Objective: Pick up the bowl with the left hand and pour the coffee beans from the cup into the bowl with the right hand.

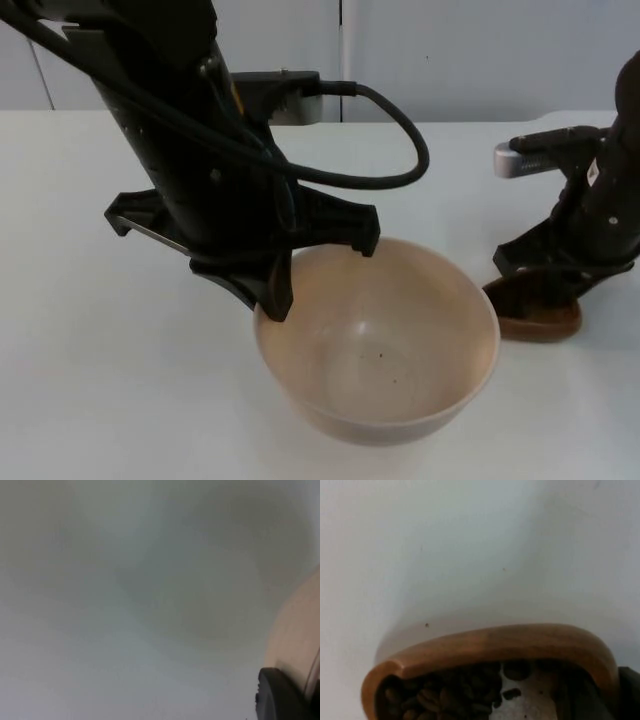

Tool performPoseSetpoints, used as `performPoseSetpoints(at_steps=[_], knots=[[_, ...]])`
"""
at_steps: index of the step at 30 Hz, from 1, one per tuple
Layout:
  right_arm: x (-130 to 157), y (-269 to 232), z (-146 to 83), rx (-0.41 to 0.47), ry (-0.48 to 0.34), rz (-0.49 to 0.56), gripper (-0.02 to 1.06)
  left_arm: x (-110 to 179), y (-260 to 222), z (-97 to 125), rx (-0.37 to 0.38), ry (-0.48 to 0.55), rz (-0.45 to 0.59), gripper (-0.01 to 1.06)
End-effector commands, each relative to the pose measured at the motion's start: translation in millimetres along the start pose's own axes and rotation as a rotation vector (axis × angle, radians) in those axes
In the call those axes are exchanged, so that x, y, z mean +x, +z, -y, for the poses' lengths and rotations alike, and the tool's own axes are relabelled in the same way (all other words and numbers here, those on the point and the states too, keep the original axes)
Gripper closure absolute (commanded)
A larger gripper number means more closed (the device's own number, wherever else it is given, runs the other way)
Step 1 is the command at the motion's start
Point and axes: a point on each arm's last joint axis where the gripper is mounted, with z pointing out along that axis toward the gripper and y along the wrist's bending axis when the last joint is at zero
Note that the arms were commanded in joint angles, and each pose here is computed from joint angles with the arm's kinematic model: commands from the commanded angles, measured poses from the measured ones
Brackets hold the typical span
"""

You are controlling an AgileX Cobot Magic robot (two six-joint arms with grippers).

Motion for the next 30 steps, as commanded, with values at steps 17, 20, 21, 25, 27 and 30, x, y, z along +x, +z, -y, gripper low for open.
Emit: performPoseSetpoints(at_steps=[17,20,21,25,27,30], knots=[[3,-94,9,0.032,-0.041,0.038,1.04,0,-2,2,0.010,-0.002,0.018,1.05],[6,-108,10,0.035,-0.042,0.037,1.04,0,-2,2,0.010,-0.002,0.018,1.05],[8,-115,11,0.037,-0.042,0.036,1.04,0,-2,2,0.010,-0.002,0.018,1.05],[14,-137,13,0.043,-0.049,0.035,1.04,0,-2,2,0.010,-0.002,0.018,1.05],[19,-153,14,0.044,-0.045,0.037,1.04,0,-2,2,0.010,-0.002,0.018,1.05],[25,-168,15,0.045,-0.044,0.033,1.04,0,-2,2,0.010,-0.002,0.018,1.05]])
